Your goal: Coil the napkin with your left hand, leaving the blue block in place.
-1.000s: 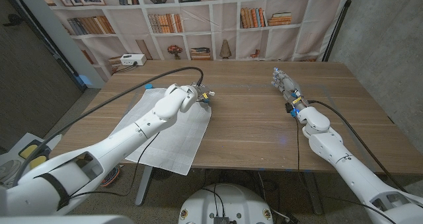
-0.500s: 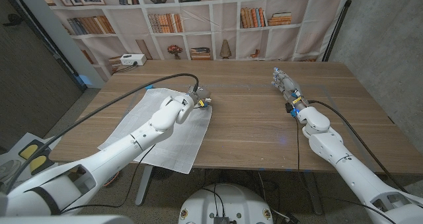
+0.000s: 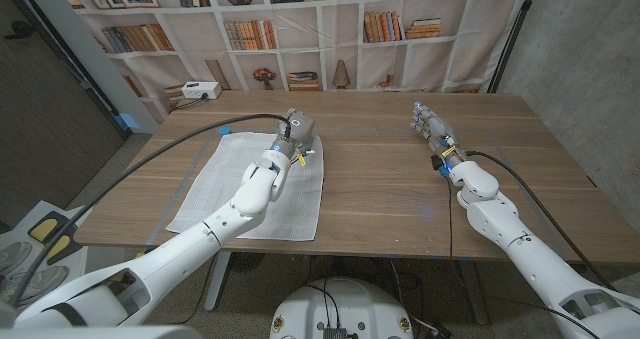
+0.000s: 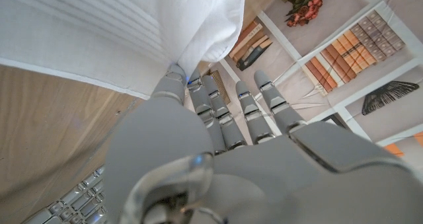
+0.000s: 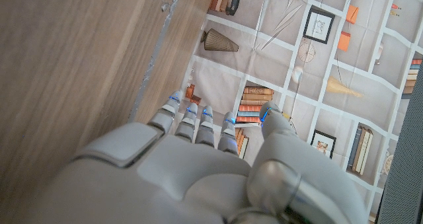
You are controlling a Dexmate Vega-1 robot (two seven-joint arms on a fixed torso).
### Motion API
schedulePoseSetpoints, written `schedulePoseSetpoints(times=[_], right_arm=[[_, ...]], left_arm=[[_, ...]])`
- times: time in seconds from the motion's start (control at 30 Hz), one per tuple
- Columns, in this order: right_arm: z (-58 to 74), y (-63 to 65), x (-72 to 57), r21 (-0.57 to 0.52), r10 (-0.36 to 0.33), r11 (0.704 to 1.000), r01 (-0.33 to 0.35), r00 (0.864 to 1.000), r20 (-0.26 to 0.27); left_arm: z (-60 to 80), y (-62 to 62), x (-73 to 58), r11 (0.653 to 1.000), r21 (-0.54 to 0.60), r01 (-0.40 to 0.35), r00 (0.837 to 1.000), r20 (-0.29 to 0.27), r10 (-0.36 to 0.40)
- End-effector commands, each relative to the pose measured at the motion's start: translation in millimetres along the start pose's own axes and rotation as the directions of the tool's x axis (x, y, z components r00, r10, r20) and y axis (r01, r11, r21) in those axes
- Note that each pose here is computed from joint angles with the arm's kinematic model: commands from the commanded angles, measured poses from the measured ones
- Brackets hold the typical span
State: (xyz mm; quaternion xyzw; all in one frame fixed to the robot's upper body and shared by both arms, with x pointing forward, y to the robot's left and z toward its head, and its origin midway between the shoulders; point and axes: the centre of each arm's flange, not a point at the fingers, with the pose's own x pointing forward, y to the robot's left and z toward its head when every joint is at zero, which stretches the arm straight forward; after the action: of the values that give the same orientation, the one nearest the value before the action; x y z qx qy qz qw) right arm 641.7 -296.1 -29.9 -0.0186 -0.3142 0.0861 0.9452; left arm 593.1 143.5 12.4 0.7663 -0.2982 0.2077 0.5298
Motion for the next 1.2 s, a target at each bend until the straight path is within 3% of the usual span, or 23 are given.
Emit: schedulePoseSetpoints(times=[0.03,0.3,0.6,0.77,0.93,1.2], right_arm=[[2.2,-1.7,0.1,-0.002,-0.006,1.0,0.006,1.0,0.008],[2.9,-1.3,2.6,-0.005,-0.004,1.0,0.004,1.0,0.012],[2.0,0.5,7.1,-0.003,0.005,1.0,-0.004,1.0,0.012],[0.6,3.0,9.6,0.0,0.013,1.0,-0.013,1.0,0.01],[0.7,4.2,10.7,-0.003,0.014,1.0,-0.014,1.0,0.008],[2.3,4.8,11.1,-0.012,0.015,1.0,-0.015,1.0,0.004]], left_arm=[[4.1,12.4,-6.8,0.975,0.163,-0.149,0.986,-0.054,0.16],[9.9,29.2,-21.2,0.945,0.284,-0.164,0.984,-0.015,0.175],[7.0,57.6,-38.0,0.957,0.287,-0.03,0.999,-0.02,0.038],[10.6,70.4,-47.9,0.96,0.274,0.066,0.997,0.015,-0.073],[15.9,78.4,-57.7,0.946,0.308,0.099,0.994,0.016,-0.11],[16.7,90.3,-66.3,0.917,0.362,0.166,0.986,-0.041,-0.162]])
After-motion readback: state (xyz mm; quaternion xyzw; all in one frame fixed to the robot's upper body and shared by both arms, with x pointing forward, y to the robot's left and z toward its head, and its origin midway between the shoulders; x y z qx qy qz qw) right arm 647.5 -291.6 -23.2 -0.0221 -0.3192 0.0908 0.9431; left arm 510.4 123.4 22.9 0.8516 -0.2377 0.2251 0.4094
